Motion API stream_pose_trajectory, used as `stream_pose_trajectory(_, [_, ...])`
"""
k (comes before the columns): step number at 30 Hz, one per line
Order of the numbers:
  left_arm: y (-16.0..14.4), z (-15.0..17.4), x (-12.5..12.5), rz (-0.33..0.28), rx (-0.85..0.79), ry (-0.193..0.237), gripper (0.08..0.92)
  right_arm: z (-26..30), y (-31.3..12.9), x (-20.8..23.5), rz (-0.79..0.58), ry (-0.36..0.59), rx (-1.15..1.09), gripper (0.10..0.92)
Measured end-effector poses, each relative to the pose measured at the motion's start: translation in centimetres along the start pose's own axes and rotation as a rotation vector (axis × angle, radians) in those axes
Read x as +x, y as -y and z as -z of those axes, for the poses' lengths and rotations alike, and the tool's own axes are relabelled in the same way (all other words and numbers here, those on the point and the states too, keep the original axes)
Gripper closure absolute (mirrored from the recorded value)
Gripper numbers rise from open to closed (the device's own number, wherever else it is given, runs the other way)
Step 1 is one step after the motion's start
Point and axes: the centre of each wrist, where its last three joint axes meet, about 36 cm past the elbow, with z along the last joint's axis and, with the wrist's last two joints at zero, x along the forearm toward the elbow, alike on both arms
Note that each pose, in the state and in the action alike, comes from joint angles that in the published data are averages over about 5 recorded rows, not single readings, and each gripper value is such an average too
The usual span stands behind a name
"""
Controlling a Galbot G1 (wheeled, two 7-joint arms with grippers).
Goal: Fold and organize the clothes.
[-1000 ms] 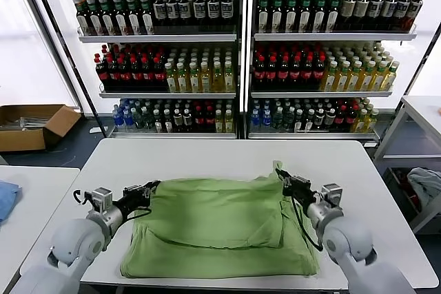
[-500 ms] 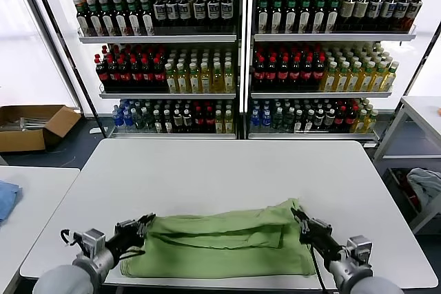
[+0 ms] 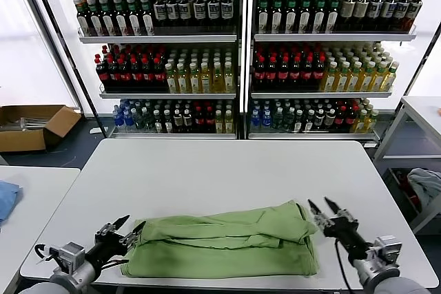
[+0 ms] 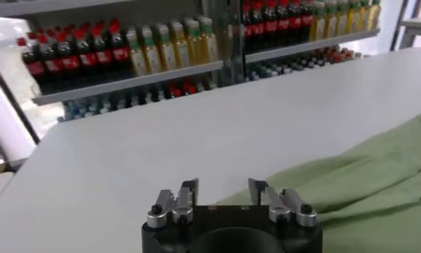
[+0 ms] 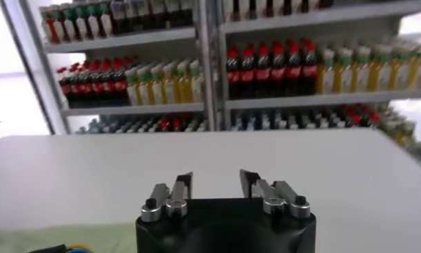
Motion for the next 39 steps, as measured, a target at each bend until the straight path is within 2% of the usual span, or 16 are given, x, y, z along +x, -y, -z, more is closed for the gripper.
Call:
stream_pose_trajectory(4, [0.8, -1.0, 0.4, 0.035, 0.049, 0.019, 0.243, -0.1, 2.0, 0.4, -0.058, 0.034, 0.007, 0.233])
stream_pose_trajectory(7, [1.9, -2.0, 0.4, 0.057, 0.086, 0.021, 0.190, -0.2, 2.9, 0.8, -0.085, 0.050, 0.010, 0.204])
stream_pose_trajectory(16, [5.3, -4.5, -1.0, 0.139, 0.168, -0.016, 0.186, -0.2, 4.1, 1.6, -0.126, 0.085, 0.015, 0.200])
stream_pose_trajectory(19, [5.9, -4.9, -1.7, 0.169, 0.184, -0.025, 0.240, -0.1, 4.3, 1.7, -0.134, 0.095, 0.017, 0.200])
stream_pose_trajectory(23, [6.5, -5.4, -2.4, 0.190, 0.200, -0.038, 0.353, 0.0, 4.6, 2.0, -0.143, 0.104, 0.019, 0.200])
stream_pose_trajectory(39, [8.7, -7.1, -2.7, 0.194, 0.216, -0.066, 0.820, 1.3, 4.3, 1.8, -0.132, 0.139, 0.027, 0.200])
